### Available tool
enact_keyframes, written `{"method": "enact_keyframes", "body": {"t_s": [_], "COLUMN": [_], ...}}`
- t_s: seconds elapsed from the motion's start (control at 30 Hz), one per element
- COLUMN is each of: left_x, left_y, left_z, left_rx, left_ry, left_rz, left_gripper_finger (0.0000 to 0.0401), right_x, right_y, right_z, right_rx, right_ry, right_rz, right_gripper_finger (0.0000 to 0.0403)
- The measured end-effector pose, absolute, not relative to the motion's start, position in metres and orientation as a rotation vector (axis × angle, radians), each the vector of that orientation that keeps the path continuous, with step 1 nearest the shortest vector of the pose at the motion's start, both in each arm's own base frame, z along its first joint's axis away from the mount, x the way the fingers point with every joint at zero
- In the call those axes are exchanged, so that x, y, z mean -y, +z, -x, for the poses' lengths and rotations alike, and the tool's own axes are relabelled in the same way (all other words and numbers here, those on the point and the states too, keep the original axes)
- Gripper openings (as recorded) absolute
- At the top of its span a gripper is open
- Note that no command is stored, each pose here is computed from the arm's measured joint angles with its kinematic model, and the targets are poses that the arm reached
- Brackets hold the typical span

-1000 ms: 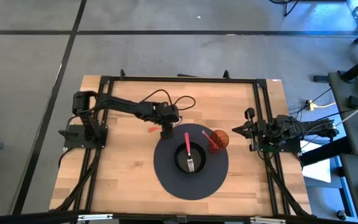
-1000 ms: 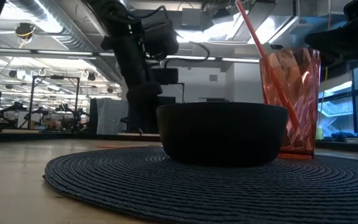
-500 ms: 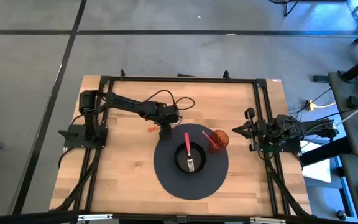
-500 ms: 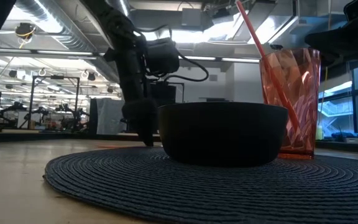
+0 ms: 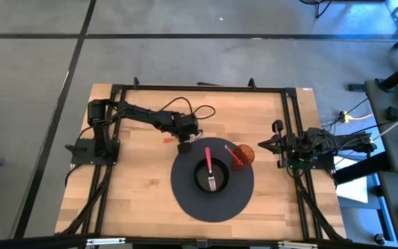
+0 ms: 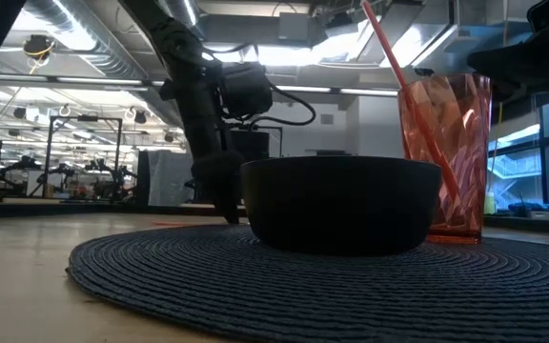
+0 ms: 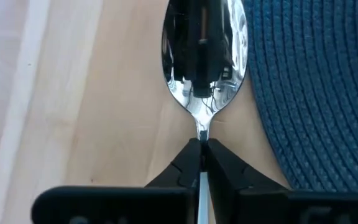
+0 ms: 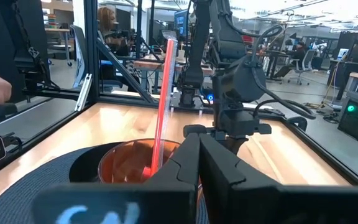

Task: Pick & Place Utensil
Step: Put the spoon into the bowl

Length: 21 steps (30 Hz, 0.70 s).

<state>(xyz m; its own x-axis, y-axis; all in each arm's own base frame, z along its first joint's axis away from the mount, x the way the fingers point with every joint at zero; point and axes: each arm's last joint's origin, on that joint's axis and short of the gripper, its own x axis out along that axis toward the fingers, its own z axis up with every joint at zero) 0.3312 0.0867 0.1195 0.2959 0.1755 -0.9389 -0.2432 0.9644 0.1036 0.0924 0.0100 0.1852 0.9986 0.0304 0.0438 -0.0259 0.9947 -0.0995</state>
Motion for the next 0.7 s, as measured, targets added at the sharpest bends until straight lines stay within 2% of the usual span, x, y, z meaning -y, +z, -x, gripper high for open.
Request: {"method": "enact_keyframes", "body": {"t_s": [0.17, 0.7], "left_x": [-0.086, -0.08], "left_y": [0.123, 0.177], "left_z": [-0.332, -0.319], "left_rx": [-1.213, -1.095], "left_ry": [0.294, 0.391], "left_rz": [0.036, -0.055], "left_gripper_finger": [0.0006, 0.0004], "right_x": [-0.01, -0.01], "right_y": [0.185, 0.185], "right_z": [-0.092, -0.092], "right_rx": [0.045, 0.041], "right_ry": [0.028, 0.028], "right_rz": [0.099, 0.1], "right_gripper_finger": [0.0012, 0.0012]}}
